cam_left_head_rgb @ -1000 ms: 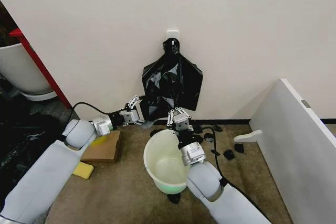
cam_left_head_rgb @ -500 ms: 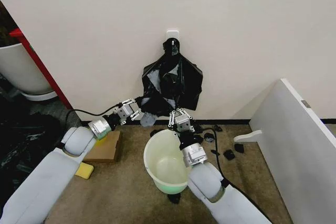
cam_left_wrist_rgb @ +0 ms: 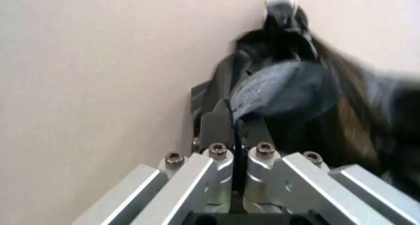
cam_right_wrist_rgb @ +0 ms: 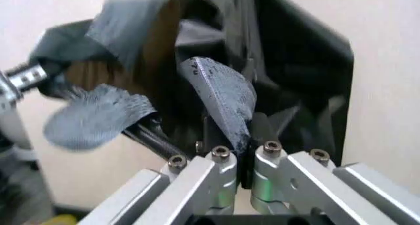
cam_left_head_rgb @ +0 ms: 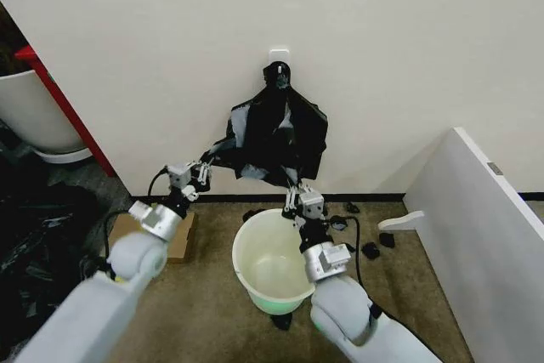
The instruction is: Place the garbage bag over the trash bin.
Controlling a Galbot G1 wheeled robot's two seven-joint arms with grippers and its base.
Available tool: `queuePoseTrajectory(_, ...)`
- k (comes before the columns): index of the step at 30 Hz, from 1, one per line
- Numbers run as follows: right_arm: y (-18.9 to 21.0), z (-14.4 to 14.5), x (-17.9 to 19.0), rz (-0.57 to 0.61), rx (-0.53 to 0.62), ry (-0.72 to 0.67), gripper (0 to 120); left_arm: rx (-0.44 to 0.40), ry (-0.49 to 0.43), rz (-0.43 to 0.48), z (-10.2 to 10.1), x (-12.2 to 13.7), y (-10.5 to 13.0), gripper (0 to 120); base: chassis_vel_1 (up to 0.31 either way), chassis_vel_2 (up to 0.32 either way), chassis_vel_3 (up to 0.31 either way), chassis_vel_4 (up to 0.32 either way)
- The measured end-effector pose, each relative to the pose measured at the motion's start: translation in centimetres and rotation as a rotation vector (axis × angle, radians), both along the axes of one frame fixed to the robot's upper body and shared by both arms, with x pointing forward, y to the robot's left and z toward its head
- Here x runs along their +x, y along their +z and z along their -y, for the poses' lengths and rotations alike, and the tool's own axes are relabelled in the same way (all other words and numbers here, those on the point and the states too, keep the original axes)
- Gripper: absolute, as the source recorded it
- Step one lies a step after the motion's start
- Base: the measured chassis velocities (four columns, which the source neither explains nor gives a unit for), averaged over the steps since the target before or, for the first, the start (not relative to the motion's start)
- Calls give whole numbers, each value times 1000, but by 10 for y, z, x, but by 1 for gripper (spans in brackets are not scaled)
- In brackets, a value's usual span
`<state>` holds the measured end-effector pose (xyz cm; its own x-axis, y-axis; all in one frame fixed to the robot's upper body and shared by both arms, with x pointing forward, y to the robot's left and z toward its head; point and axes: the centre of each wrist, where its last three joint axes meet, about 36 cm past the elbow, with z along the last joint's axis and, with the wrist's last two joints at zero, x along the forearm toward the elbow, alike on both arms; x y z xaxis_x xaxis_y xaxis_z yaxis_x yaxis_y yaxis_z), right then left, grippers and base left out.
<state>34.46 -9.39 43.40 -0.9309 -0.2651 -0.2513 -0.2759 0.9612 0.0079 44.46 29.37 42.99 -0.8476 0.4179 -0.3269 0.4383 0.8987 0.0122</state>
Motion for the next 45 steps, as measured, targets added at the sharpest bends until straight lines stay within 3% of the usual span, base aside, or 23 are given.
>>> queuePoseTrajectory(1,1,0,-3,-17,8,-1,0,-26,5,-1,2,-4,0,0,0,0,0,0)
queuePoseTrajectory(4,14,2,-35,-157,78,4,0,-211,37,-15,24,-40,-1,0,0,0,0,0)
queuePoseTrajectory(9,25,5,-64,-203,120,16,0,-293,94,-57,38,-75,-3,0,0,0,0,0)
queuePoseTrajectory(13,34,11,-78,-179,151,37,0,-301,106,-71,42,-92,-3,0,0,0,0,0)
queuePoseTrajectory(18,41,33,-83,26,171,112,0,-314,44,-24,44,-105,18,0,0,0,0,0)
queuePoseTrajectory(20,50,40,-88,46,175,117,0,-312,26,-8,44,-109,26,0,0,0,0,0)
queuePoseTrajectory(27,64,53,-112,-70,217,82,0,-299,12,-12,44,-122,32,0,0,0,0,0)
queuePoseTrajectory(33,72,57,-117,-73,229,64,0,-295,6,-21,46,-133,33,0,0,0,0,0)
queuePoseTrajectory(45,64,58,-125,-109,221,49,0,-274,36,-84,51,-155,8,0,0,0,0,0)
